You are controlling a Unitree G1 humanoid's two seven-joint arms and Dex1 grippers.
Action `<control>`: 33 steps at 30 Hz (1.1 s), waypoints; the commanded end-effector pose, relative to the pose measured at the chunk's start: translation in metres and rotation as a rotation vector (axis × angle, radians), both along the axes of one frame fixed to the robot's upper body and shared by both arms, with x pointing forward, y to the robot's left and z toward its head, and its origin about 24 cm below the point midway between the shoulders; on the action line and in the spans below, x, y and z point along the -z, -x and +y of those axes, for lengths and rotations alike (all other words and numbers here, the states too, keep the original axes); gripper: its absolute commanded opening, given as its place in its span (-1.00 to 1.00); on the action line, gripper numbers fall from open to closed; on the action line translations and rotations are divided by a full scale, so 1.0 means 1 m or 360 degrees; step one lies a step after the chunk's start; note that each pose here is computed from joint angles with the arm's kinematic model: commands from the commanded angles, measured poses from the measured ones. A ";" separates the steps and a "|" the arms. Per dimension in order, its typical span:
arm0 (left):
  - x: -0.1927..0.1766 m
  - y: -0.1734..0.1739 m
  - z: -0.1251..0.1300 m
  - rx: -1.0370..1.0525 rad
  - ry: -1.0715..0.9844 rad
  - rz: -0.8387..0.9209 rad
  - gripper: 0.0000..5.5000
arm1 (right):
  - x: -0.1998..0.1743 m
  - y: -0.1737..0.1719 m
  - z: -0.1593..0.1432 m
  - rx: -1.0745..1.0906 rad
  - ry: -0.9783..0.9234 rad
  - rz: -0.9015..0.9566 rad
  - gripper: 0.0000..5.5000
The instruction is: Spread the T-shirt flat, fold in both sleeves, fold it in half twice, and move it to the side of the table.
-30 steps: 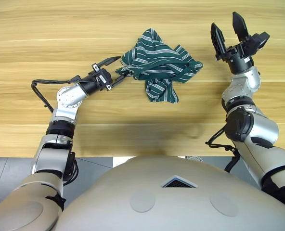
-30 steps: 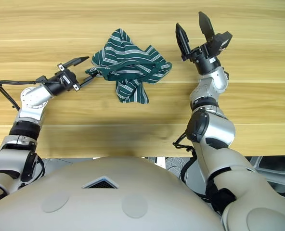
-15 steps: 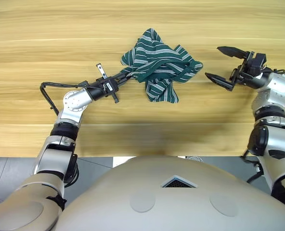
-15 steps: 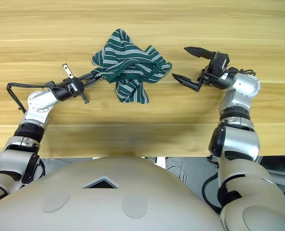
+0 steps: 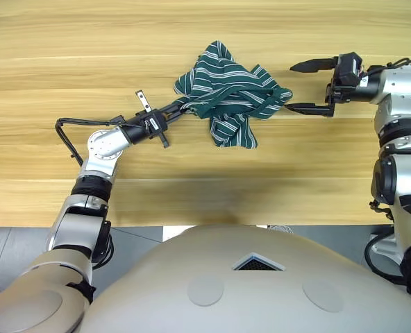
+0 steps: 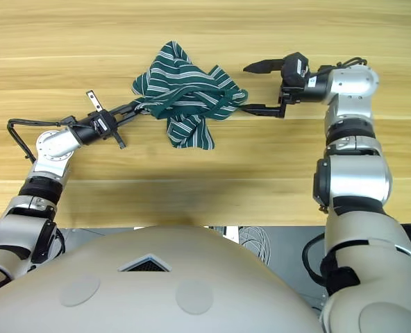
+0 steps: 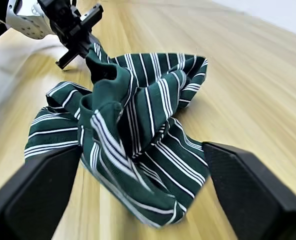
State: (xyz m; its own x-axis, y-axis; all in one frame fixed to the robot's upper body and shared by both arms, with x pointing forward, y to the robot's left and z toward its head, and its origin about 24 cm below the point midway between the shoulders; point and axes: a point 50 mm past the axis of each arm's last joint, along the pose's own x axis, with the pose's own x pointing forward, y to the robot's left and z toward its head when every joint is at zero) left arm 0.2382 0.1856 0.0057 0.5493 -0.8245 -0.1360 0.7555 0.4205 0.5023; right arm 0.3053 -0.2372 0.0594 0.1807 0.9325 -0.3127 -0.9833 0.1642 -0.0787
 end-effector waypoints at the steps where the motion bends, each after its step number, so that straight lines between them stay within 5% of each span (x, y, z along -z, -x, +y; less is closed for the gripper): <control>1: -0.004 -0.001 0.003 0.0012 -0.0017 -0.0022 -1.00 | 0.003 -0.007 0.011 -0.0018 0.0129 0.0068 0.37; 20: -0.007 0.001 0.005 0.0019 -0.0028 -0.0033 -1.00 | 0.005 -0.009 0.016 -0.0177 0.0373 0.0136 -0.95; 28: -0.029 -0.029 0.006 -0.0133 0.0091 -0.0162 -1.00 | -0.021 -0.022 0.015 -0.0116 0.0313 -0.0095 -0.98; 33: -0.134 -0.118 -0.003 -0.0305 0.0426 -0.0340 -1.00 | -0.115 -0.071 0.034 0.0203 0.0380 -0.0755 -0.98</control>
